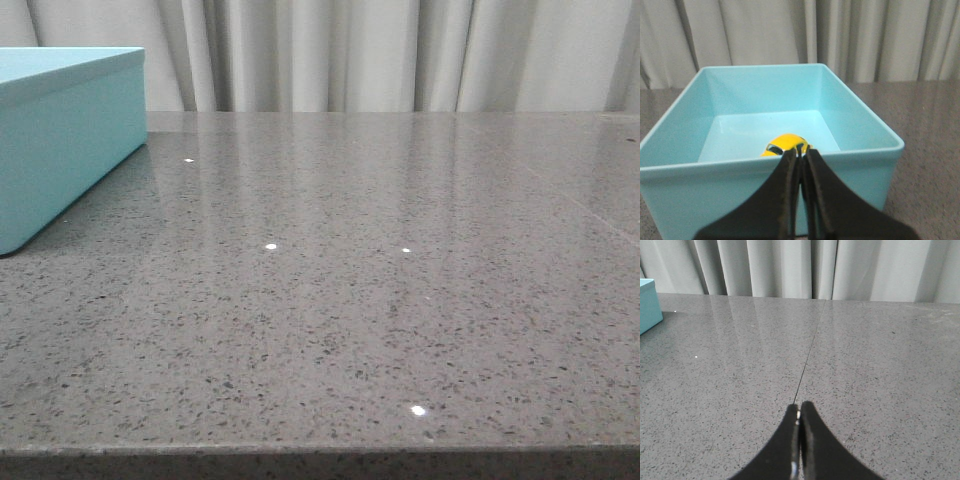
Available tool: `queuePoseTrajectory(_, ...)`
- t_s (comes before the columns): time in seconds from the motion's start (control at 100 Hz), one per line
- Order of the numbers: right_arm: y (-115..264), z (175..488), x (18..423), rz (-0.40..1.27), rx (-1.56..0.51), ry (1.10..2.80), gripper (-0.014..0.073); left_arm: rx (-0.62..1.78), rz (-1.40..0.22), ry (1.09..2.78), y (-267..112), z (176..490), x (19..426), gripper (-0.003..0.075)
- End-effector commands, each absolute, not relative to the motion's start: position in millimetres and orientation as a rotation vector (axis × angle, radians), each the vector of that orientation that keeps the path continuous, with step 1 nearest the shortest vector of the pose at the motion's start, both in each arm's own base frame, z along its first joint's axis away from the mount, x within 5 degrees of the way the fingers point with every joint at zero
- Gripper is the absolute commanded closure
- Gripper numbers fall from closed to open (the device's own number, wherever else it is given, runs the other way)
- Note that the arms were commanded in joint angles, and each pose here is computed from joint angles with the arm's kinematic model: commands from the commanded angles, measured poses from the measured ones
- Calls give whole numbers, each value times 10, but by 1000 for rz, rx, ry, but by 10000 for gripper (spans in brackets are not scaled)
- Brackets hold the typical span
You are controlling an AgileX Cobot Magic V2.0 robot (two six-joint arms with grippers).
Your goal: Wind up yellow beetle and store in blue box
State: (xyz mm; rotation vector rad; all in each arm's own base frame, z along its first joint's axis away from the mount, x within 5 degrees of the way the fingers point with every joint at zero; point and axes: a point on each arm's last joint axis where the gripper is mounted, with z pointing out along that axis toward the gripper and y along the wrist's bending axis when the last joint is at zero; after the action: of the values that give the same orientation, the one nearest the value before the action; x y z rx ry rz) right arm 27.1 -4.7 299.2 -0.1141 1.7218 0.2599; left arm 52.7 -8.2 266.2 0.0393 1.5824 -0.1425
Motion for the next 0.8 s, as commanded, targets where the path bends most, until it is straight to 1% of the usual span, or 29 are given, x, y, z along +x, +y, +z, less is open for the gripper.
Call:
queuePoseTrajectory(0.0, -42, 3126, 274, 254, -134, 1636, 663, -18, -146, 1369, -38, 2780, 497, 739)
queuePoseTrajectory(0.08, -42, 3126, 274, 254, -134, 1636, 663, -36, -146, 1297, -24, 2684, 462, 739)
queuePoseTrajectory(0.15, -42, 3126, 274, 254, -134, 1636, 663, -51, -155, 1289, -20, 2557, 458, 739)
queuePoseTrajectory(0.36, -42, 3126, 274, 254, -134, 1636, 663, -54, -151, 1405, -26, 2132, 533, 739)
queuePoseTrajectory(0.39, -42, 3126, 274, 254, -134, 1636, 663, -52, -152, 1468, -31, 2082, 539, 739)
queuePoseTrajectory(0.53, -42, 3126, 274, 254, -134, 1636, 663, -51, -151, 1548, -37, 2007, 544, 739)
queuePoseTrajectory(0.79, -42, 3126, 274, 254, -134, 1636, 663, -48, -151, 1553, -38, 2003, 544, 739)
